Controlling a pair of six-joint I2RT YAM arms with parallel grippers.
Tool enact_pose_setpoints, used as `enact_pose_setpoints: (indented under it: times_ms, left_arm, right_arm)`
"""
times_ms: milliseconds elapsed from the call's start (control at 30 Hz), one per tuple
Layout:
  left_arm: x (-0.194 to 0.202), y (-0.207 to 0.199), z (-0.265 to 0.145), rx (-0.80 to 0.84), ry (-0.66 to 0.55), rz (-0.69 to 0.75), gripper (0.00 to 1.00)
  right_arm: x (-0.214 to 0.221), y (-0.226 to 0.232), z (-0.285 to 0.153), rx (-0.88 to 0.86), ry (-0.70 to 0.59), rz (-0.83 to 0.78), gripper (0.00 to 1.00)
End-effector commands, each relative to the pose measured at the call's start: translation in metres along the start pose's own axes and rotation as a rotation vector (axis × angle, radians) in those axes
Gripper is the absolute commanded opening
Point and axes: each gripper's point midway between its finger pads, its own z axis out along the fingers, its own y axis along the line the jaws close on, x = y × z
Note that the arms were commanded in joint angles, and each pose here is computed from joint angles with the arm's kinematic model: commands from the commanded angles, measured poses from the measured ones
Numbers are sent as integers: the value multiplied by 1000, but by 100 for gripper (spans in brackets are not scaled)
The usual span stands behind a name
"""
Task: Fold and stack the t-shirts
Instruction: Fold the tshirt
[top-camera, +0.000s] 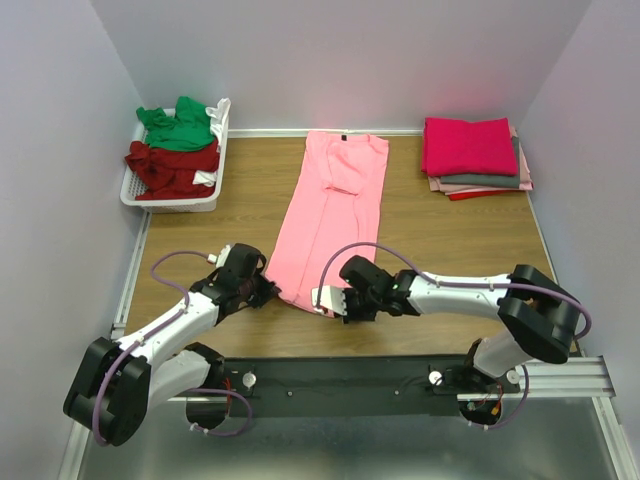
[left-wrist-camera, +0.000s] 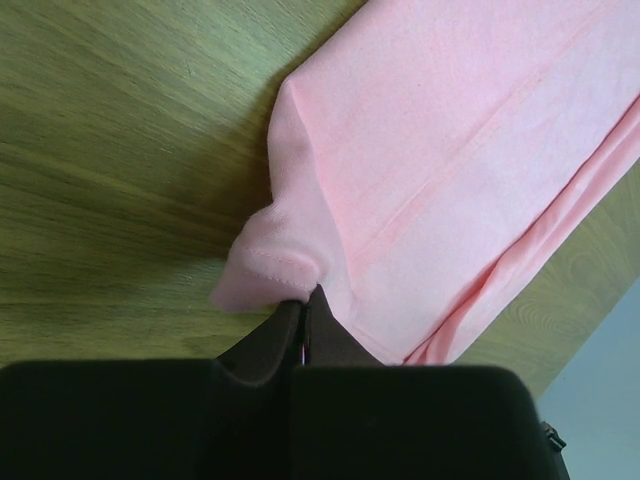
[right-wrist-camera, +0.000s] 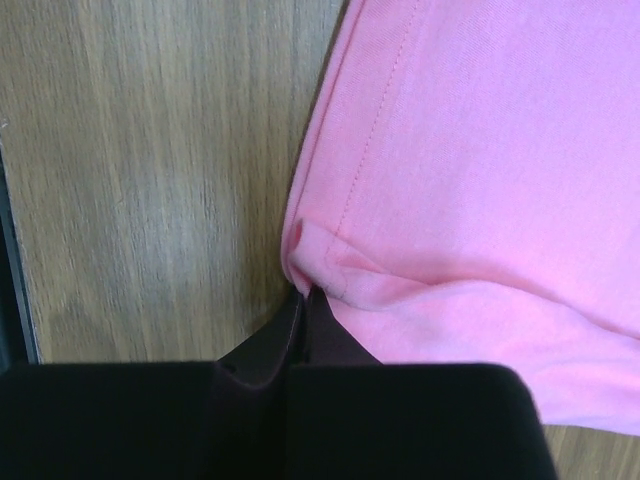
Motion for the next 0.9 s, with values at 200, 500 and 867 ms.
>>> enact_pose_setpoints:
  times_ms: [200, 500, 867]
  left_arm:
    - [3, -12, -3, 41, 26, 26, 0]
    - [3, -25, 0, 61, 43, 67, 0]
    - [-7, -50, -1, 87, 25, 111, 0]
  right_arm:
    - [5, 8, -13, -65, -4, 8, 0]
    - [-4, -1, -23, -74, -45, 31, 0]
    - [-17, -38, -50, 25, -89, 42, 0]
